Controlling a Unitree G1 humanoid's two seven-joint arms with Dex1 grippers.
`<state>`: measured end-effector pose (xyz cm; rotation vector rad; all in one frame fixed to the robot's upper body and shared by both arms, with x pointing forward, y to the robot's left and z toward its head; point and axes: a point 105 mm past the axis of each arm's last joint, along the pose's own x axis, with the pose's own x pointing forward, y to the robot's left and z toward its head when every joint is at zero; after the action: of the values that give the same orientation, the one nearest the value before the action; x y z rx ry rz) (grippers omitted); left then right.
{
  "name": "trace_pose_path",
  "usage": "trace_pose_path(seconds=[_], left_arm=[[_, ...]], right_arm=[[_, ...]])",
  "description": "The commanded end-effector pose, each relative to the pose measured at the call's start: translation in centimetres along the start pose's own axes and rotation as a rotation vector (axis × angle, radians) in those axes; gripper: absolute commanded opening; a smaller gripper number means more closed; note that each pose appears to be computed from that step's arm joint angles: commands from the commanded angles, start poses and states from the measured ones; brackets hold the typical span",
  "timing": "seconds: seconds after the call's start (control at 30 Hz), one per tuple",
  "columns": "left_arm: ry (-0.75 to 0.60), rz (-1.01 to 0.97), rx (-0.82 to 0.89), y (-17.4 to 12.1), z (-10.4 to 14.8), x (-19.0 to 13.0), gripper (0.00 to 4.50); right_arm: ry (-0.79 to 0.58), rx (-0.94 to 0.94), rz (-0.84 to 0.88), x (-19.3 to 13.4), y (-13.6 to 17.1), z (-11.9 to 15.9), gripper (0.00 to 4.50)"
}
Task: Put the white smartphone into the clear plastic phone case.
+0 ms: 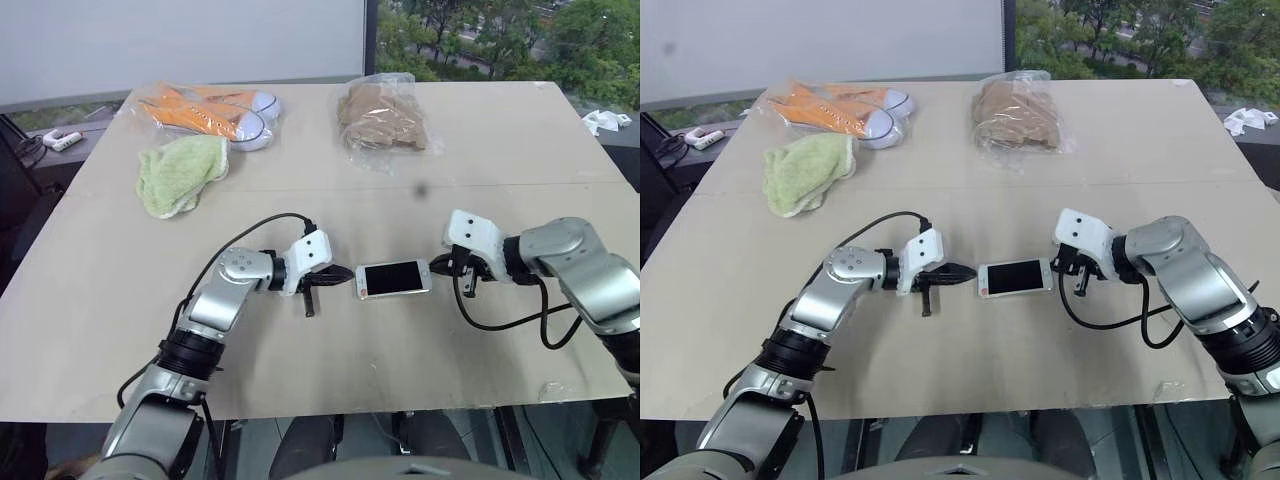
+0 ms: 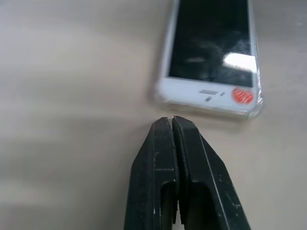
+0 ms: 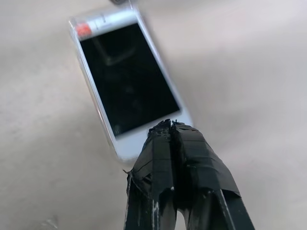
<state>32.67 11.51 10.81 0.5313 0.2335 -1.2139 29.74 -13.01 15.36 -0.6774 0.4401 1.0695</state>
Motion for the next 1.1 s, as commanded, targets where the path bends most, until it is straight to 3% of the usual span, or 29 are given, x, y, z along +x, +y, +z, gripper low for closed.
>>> trace_pose_path(seconds=[0.03, 0.17, 0.3, 0.5, 0.73, 0.87, 1.1], left_arm=[[-0.047, 0.028, 0.068, 1.1, 2.2, -1.2, 0.07], [-0.051, 0.016, 0.069, 0.8, 2.2, -1.3, 0.07], [-0.167, 0.025, 0.068, 0.6, 4.2, -0.3, 0.07], [-0.251, -0.043, 0.031, -1.3, 5.6, 1.8, 0.07], [-0.187, -0.138, -0.009, -4.1, 3.9, 3.7, 0.07], [-0.107, -0.154, -0.006, -4.8, 1.9, 4.3, 0.07], [-0.072, -0.136, -0.005, -4.4, 0.9, 4.6, 0.07]], right_arm=[[-0.067, -0.025, -0.079, -1.5, -0.7, 1.2, 0.00], [-0.101, -0.020, -0.137, -1.8, -0.7, 1.3, 0.00], [-0.280, 0.030, -0.237, -1.6, -0.6, 2.5, 0.00], [-0.341, 0.140, -0.284, -0.3, 1.5, 0.3, 0.00], [-0.514, 0.359, -0.407, 1.0, 2.2, 0.2, 0.00], [-0.505, 0.401, -0.403, 1.9, 3.0, -0.6, 0.00], [-0.433, 0.457, -0.364, 3.6, 4.1, -2.5, 0.00]])
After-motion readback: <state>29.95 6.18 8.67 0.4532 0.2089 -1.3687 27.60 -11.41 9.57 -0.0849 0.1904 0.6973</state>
